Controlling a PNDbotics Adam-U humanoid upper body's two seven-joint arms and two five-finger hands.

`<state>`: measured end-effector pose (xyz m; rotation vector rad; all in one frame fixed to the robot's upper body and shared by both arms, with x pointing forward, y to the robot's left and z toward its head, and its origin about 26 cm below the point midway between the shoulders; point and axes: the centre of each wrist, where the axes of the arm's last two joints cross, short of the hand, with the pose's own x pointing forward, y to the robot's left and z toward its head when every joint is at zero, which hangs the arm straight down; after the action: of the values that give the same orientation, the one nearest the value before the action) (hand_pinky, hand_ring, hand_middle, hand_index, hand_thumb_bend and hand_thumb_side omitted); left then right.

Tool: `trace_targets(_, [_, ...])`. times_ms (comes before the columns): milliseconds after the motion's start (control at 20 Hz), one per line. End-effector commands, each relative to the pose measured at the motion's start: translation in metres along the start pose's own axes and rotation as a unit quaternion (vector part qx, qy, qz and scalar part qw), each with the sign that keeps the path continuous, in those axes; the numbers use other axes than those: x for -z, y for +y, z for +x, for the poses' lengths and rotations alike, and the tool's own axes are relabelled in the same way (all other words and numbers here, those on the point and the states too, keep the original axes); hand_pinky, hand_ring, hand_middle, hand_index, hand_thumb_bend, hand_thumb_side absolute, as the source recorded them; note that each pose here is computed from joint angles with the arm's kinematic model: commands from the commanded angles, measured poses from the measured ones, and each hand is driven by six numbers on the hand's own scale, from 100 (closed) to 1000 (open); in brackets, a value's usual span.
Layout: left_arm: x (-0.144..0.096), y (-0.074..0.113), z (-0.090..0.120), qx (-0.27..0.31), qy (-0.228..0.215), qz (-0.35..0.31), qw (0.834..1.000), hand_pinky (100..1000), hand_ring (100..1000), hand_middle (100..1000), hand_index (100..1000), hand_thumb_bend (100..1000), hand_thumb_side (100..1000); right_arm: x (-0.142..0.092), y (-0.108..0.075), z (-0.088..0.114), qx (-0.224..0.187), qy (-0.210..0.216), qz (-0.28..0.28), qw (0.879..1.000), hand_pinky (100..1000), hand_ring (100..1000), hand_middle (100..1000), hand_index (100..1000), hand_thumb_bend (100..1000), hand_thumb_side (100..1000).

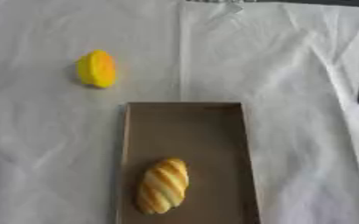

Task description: Pick up objects on the table and place them in the box.

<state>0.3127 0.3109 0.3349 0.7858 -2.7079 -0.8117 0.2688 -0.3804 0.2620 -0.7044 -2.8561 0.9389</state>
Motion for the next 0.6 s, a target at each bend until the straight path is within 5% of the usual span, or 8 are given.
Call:
trace_targets(50, [0.017, 0.017, -0.01, 0.09, -0.014, -0.165, 0.982, 885, 967, 812, 916, 133, 507, 0.0, -0.012, 0.003, -0.016, -0.012, -0.02, 1.0, 912, 767, 783, 884, 100, 100])
trace_targets(300, [0.031, 0.017, -0.041, 0.179, 0.001, -0.357, 0.917, 901, 970, 841, 934, 325, 421, -0.007, -0.01, 0.004, -0.024, -0.007, -0.021, 0.999, 912, 763, 782, 884, 100, 100])
trace_targets(600, [0.037, -0.001, -0.076, 0.196, 0.043, -0.453, 0.868, 941, 1000, 867, 938, 496, 440, -0.006, -0.007, 0.004, -0.023, -0.001, -0.018, 1.0, 915, 757, 781, 884, 100, 100])
